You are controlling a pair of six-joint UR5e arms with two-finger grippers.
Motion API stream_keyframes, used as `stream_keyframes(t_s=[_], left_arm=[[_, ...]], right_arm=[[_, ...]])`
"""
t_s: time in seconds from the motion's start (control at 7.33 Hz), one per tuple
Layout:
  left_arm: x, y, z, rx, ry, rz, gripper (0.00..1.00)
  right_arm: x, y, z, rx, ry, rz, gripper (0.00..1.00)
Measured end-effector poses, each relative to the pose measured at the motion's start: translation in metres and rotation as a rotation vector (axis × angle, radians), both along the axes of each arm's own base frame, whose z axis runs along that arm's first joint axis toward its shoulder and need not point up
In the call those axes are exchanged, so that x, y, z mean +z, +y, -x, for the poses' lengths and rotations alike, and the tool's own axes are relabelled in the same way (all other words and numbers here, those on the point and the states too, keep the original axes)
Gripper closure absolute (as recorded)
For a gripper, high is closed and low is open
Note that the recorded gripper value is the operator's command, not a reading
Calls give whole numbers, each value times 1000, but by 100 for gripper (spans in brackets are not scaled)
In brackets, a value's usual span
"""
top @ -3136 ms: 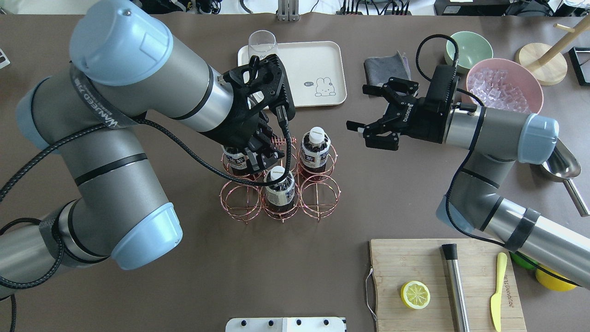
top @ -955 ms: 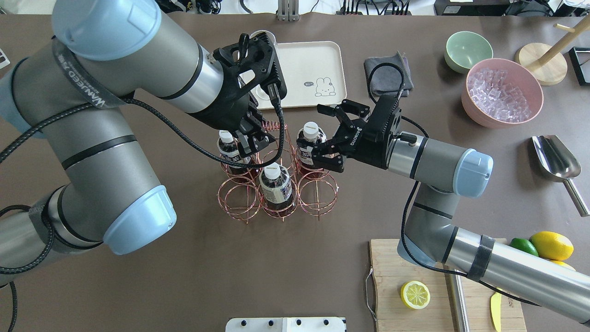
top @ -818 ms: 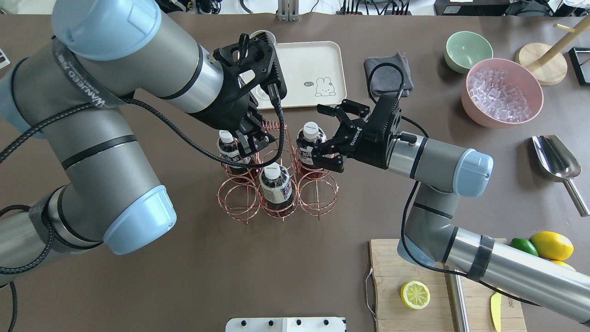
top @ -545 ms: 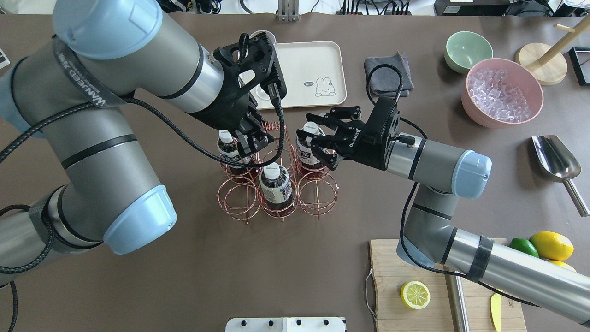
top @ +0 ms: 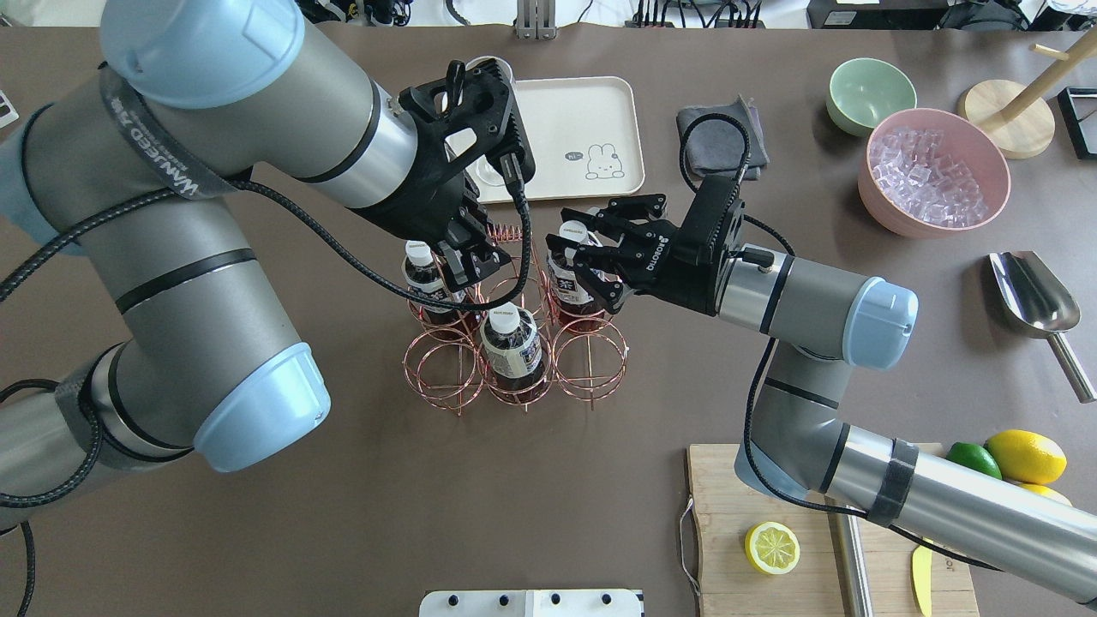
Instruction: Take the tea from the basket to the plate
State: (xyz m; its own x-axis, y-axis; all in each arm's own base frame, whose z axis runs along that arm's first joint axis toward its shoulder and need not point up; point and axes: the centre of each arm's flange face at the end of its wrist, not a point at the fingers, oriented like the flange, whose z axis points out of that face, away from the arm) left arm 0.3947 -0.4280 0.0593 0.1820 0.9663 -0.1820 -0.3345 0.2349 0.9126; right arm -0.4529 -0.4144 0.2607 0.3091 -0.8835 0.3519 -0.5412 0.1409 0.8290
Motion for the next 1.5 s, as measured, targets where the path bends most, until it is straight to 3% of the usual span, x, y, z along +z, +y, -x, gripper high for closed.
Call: stream_keyframes(t_s=[0.41, 1.5], left_arm=[[-1, 0, 0, 0, 0, 0, 100], [0, -1, -1, 0, -2, 2, 100]], right_arm=[[-48, 4, -26, 8, -19, 10, 100], [-77, -47, -88, 99, -56, 3, 100]])
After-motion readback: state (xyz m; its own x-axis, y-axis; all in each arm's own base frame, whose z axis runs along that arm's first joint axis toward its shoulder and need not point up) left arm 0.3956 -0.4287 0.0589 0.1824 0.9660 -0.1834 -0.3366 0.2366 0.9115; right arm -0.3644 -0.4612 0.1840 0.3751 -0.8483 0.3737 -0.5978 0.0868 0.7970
